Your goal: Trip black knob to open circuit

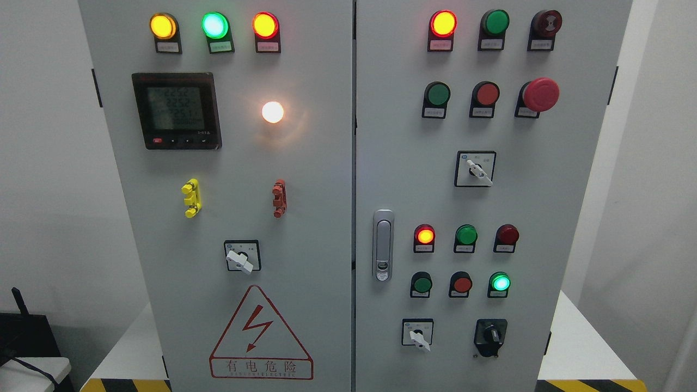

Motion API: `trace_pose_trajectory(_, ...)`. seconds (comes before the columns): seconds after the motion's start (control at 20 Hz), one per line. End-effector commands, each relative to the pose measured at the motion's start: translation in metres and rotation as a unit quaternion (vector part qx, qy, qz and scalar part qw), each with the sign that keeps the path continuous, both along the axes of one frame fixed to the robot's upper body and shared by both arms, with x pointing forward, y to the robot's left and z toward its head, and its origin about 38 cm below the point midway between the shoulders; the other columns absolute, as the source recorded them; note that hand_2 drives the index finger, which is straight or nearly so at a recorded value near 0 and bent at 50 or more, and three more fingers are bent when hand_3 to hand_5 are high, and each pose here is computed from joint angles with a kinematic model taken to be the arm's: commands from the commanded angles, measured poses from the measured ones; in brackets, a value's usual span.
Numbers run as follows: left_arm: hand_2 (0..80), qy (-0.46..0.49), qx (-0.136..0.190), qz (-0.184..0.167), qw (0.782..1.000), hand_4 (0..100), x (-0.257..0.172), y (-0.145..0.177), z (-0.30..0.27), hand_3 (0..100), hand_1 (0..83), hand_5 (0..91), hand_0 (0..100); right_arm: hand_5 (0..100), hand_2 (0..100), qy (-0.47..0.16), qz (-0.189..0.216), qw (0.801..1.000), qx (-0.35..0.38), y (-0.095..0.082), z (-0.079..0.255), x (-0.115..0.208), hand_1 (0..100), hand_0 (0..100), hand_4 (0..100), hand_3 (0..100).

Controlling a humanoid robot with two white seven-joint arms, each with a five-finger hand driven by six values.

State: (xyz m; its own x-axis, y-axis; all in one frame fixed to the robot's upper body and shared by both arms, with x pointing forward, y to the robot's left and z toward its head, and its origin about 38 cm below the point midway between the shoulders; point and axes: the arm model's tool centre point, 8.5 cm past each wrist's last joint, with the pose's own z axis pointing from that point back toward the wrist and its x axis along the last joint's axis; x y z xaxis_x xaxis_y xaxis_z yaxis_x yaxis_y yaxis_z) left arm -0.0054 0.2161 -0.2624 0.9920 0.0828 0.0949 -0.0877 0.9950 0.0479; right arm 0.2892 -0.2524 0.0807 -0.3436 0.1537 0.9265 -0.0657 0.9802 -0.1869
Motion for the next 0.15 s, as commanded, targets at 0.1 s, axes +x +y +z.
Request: trace_pose_trajectory(0.1,0.0,-0.004,-0.001,-0.016,1.0,0,0.0052,-0.0004,0.0,0,38.9,0.0,12,18,0,-0.004,0.002,1.0,0.007,-0.0035,0.0044,0.0,17,0,14,12)
